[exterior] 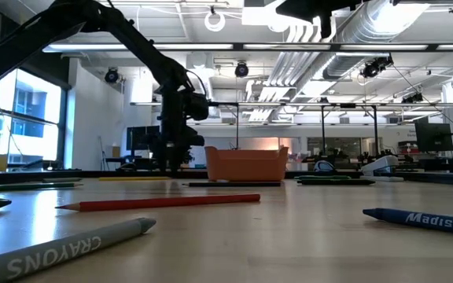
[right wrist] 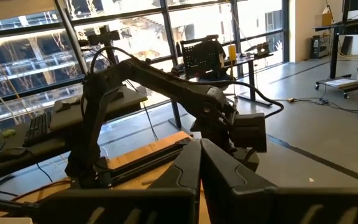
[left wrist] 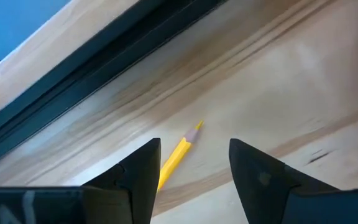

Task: Sort crayons/erasers/pens/pencils in bins
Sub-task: Put the yellow pencil into the yellow bin

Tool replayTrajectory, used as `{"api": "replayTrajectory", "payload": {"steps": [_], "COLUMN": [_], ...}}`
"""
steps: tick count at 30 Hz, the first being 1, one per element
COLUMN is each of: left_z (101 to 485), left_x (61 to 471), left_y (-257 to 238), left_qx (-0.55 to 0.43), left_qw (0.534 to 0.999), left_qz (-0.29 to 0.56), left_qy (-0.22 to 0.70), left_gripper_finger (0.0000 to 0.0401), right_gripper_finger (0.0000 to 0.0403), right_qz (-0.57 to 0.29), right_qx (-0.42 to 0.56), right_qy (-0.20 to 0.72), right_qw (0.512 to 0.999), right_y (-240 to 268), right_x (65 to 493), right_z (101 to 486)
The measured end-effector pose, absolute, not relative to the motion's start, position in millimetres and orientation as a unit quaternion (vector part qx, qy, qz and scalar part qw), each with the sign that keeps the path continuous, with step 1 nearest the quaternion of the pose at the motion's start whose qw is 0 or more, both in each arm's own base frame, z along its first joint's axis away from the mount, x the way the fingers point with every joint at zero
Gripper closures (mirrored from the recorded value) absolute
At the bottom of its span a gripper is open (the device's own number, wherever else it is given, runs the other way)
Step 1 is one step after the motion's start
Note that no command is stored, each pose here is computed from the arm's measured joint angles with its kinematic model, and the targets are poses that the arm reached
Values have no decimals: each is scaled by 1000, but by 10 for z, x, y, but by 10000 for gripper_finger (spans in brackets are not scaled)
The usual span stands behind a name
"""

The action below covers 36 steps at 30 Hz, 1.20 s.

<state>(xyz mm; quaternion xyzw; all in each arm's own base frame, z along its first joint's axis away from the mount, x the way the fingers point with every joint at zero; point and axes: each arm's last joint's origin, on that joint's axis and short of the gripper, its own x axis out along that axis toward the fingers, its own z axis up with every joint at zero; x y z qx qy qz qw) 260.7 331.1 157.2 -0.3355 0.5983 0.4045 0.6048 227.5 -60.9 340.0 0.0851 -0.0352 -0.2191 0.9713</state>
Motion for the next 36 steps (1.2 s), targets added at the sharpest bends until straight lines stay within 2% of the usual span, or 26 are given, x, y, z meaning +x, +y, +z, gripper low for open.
{"api": "replayTrajectory", "payload": {"steps": [11, 26, 30, 36], "left_z": [1420, 1400, 1399, 1383], "left_x": [2552, 2498, 2475, 2477], "left_y": [3280, 3326, 3342, 3351], "left_qx": [-330, -337, -342, -340], "left_qw": [605, 623, 622, 623], "left_qz": [395, 373, 372, 371], "left_qy": [607, 600, 598, 599], "left_gripper_finger": [221, 223, 242, 300], "right_gripper_finger": [403, 403, 403, 403], "right_qz": [-219, -231, -231, -231], "right_qx": [85, 85, 85, 85], "right_qy": [-35, -36, -36, -36], "right_qw": [971, 969, 969, 969], "right_y": [-609, -616, -616, -616], "right_x": [2275, 2272, 2272, 2272], "right_z": [3400, 3400, 3400, 3400]}}
